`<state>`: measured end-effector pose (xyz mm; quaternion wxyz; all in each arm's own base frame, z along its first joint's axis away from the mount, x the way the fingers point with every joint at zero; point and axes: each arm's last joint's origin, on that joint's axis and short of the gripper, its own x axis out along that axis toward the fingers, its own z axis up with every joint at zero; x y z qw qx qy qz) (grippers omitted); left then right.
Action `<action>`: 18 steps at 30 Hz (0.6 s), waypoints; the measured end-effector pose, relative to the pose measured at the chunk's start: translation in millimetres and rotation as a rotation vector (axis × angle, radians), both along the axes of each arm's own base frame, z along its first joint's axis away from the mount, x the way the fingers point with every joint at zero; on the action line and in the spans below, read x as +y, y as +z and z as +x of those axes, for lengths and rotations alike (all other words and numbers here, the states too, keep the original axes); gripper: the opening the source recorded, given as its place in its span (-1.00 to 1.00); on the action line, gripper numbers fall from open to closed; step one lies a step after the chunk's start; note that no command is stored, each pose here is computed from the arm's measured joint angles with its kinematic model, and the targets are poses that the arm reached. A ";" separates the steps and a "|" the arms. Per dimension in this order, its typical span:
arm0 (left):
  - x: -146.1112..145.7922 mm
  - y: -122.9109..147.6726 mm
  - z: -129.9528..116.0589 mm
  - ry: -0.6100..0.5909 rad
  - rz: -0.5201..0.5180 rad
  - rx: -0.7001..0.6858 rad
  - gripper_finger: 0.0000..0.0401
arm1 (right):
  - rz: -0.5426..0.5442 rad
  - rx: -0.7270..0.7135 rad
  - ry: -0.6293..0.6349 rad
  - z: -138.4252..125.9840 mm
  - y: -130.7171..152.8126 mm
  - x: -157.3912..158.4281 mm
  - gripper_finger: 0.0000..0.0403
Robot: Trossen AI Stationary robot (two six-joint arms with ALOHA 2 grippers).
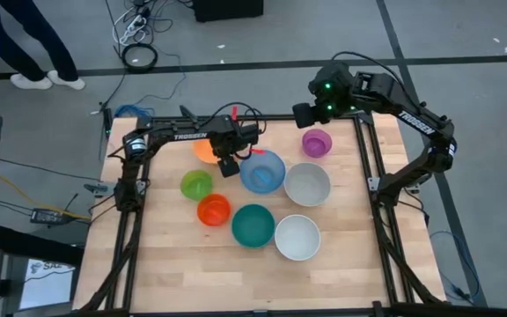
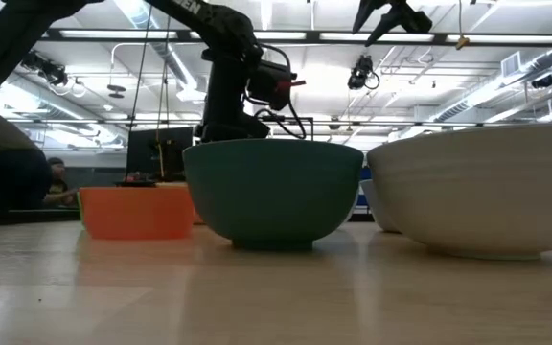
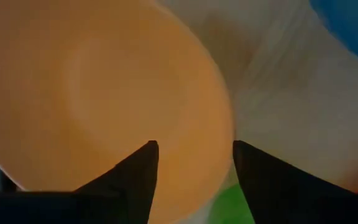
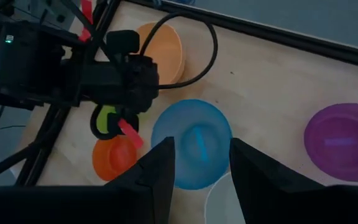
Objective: Nest bowls inside each other
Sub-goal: Stack the light orange bowl on top of the blue bowl
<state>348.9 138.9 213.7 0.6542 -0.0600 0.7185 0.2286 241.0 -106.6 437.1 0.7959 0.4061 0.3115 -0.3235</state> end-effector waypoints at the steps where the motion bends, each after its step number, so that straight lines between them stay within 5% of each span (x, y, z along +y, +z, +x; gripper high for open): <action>1: -0.6 0.1 -0.8 0.010 -0.013 0.003 0.10 | 0.004 -0.001 -0.003 0.0 -0.1 0.0 -0.30; 13: -1.4 2.3 7.4 -0.011 -0.029 -0.099 0.08 | 0.010 -0.005 -0.013 0.0 0.0 -0.1 -0.30; 18: 3.5 -7.1 14.5 -0.029 -0.049 -0.136 -0.20 | 0.010 -0.006 -0.013 0.1 0.1 0.0 -0.30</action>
